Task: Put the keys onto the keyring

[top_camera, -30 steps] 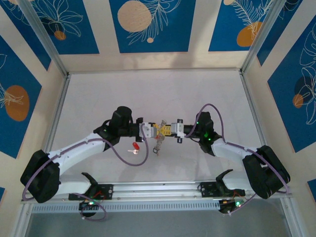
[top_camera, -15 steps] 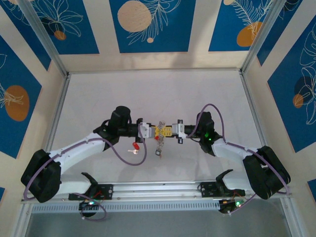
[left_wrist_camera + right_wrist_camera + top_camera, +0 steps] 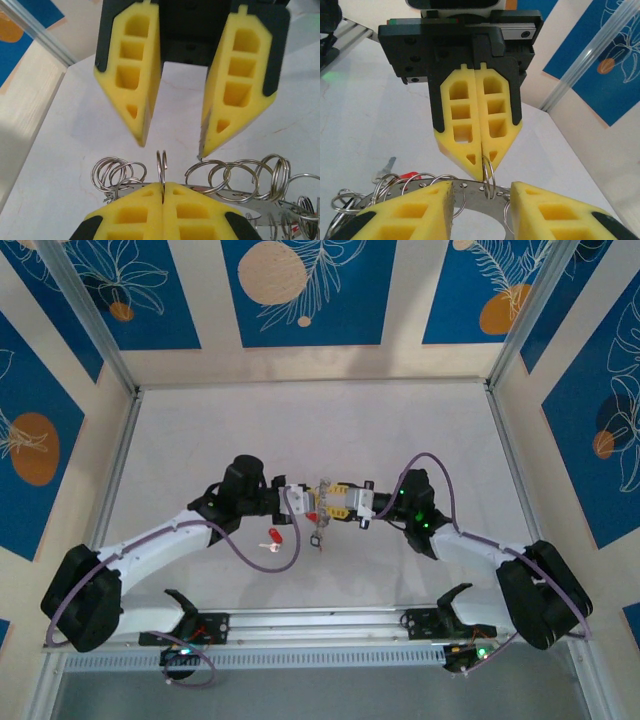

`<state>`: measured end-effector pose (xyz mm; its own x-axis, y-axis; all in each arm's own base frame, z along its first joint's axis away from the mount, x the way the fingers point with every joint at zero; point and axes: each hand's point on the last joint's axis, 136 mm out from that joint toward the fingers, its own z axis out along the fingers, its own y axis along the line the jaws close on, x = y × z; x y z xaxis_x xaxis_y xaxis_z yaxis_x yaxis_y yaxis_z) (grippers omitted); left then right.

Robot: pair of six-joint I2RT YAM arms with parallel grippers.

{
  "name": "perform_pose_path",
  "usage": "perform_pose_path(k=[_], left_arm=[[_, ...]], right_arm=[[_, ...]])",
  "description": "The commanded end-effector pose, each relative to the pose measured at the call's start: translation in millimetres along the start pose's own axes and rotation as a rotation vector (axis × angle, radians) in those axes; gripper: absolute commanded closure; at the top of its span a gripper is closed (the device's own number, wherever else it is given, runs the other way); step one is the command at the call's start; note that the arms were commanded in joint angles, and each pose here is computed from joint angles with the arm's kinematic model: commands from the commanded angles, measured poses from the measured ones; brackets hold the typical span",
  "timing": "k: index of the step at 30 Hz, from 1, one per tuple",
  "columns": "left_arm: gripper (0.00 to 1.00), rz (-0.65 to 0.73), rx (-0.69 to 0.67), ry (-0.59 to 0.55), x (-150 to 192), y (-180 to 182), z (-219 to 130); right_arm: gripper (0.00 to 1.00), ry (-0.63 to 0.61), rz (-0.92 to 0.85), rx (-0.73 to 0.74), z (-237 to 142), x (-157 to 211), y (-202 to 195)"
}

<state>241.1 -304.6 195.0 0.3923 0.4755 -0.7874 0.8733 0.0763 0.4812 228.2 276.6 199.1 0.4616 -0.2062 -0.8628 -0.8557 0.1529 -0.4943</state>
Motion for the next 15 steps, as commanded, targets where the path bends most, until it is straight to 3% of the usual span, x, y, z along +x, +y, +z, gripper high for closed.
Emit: perform_pose_path(k=[1, 9, 15], left_arm=[[1.00, 0.041, -0.066, 0.021, -2.5, 10.7, -6.1], [1.00, 0.048, -0.187, 0.102, 4.3, 29.0, -23.8], [1.00, 0.004, -0.303, 0.152, 7.7, 63.1, -53.8]], right_arm=[[0.63, 0.030, -0.010, 0.020, -1.9, 1.0, 2.0], [0.57, 0.070, 0.057, 0.013, 1.7, 0.0, 17.8], [0.59, 0.090, 0.142, -0.072, 10.7, -1.1, 51.2]])
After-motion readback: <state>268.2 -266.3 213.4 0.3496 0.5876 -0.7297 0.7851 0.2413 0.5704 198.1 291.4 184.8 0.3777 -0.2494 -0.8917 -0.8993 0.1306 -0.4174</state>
